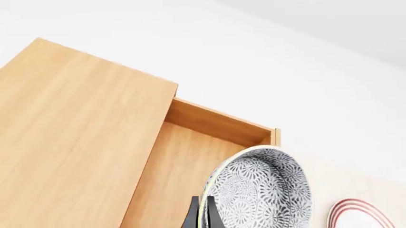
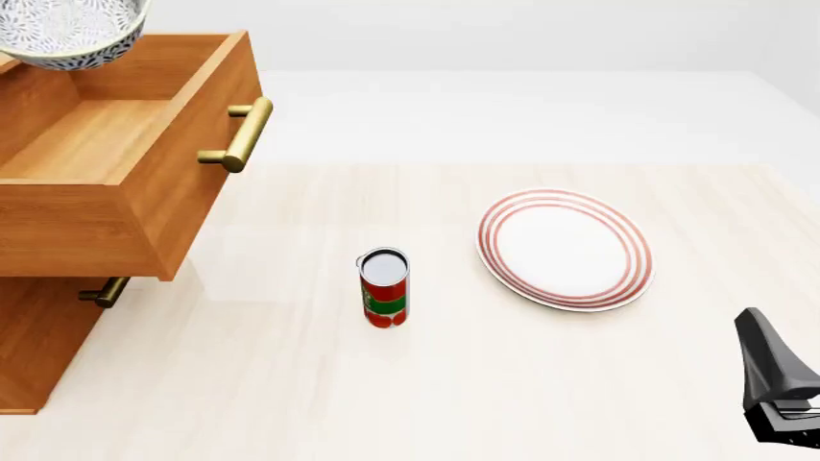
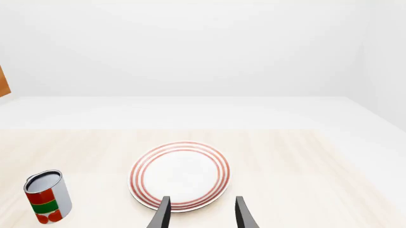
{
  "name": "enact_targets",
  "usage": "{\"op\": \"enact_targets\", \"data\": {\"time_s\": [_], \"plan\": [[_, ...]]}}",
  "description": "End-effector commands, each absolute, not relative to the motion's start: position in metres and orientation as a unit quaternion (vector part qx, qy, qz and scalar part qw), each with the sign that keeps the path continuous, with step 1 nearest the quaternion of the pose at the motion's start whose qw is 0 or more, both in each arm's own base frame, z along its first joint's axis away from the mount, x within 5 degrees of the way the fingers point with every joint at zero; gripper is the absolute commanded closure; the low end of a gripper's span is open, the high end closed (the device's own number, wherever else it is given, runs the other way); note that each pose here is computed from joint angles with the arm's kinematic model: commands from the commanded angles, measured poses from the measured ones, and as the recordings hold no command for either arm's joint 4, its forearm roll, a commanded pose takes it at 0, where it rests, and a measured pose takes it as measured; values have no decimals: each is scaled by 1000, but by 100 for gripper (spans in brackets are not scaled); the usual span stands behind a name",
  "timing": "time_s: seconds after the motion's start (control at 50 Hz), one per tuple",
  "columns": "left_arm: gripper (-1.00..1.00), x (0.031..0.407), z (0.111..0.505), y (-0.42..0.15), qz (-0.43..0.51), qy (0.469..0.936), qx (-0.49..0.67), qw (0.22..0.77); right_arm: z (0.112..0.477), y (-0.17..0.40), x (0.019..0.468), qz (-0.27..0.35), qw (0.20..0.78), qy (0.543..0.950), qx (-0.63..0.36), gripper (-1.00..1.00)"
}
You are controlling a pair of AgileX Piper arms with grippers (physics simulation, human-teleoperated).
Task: Put the bowl in the top drawer of the cabinet.
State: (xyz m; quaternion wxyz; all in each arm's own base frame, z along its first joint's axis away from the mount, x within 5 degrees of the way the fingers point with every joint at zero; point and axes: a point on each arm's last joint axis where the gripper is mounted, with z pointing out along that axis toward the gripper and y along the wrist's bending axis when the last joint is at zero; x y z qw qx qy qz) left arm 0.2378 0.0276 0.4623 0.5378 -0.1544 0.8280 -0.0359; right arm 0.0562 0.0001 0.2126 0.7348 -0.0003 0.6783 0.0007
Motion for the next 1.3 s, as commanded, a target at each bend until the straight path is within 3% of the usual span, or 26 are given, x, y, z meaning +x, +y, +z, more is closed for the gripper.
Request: {"op": "enact_targets", "data": {"time_s": [0.02,1.3], "plan": [[100,241,457,32,-30,829,-157,535,213,0,56,1,735,678,0,-100],[100,269,428,42,-13,846,-154,510,213,0,56,1,735,678,0,-100]]}}
